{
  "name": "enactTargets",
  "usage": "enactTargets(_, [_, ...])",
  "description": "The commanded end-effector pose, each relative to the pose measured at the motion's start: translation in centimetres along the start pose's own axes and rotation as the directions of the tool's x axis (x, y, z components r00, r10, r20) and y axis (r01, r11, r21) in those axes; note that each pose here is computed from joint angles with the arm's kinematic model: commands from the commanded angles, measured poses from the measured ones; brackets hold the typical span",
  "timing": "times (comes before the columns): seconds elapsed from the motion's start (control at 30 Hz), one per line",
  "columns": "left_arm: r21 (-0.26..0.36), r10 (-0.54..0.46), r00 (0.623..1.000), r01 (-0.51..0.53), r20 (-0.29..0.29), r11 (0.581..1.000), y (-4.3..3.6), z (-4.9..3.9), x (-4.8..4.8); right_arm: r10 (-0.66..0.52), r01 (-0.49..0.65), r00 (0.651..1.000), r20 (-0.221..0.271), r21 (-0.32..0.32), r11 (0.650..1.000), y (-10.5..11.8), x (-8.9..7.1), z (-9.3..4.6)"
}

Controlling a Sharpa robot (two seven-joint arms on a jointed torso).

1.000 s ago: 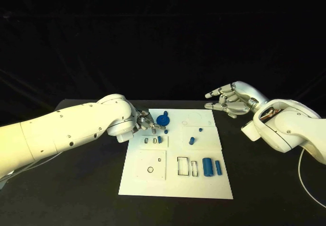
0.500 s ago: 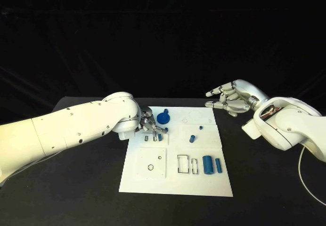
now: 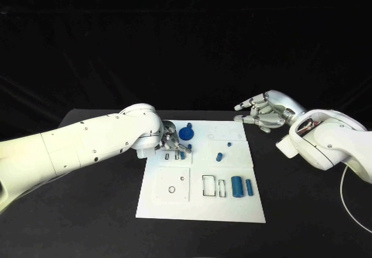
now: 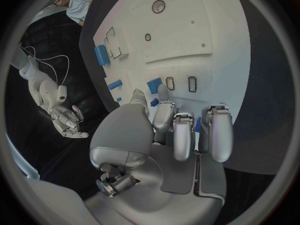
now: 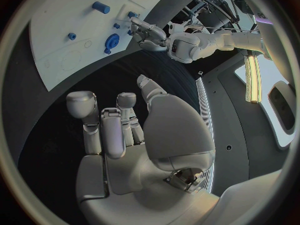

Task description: Assemble the parts on the task board

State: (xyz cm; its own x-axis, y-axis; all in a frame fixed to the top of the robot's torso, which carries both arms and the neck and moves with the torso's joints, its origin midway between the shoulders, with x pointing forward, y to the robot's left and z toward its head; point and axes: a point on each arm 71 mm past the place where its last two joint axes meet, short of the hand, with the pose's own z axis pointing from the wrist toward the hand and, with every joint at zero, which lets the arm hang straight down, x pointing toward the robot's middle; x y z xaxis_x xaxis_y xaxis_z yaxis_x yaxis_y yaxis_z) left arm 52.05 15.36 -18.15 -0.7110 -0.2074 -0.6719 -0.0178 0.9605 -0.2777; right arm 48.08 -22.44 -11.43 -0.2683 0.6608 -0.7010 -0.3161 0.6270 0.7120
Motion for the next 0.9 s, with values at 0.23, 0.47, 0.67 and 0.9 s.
enactTargets(0.23, [-0.006, 0.031, 0.999, -0.031, -0.026, 0.999, -0.34, 0.24, 0.18, -0.009, 0.009, 1.000, -0.023, 0.008, 1.000, -0.07, 0.18, 0.04])
enactTargets(0.47, [-0.011, 0.032, 0.999, -0.032, -0.030, 0.999, -0.30, 0.42, 0.17, -0.010, 0.010, 1.000, -0.025, 0.008, 1.000, -0.05, 0.23, 0.06])
enactTargets(0.67, [-0.013, 0.032, 0.999, -0.032, -0.032, 0.999, -0.29, 0.51, 0.20, -0.010, 0.011, 1.000, -0.026, 0.008, 1.000, -0.04, 0.25, 0.08])
enactTargets(0.9, [-0.015, 0.033, 0.999, -0.033, -0.034, 0.999, -0.30, 0.59, 0.22, -0.010, 0.011, 1.000, -0.028, 0.007, 1.000, -0.03, 0.29, 0.09])
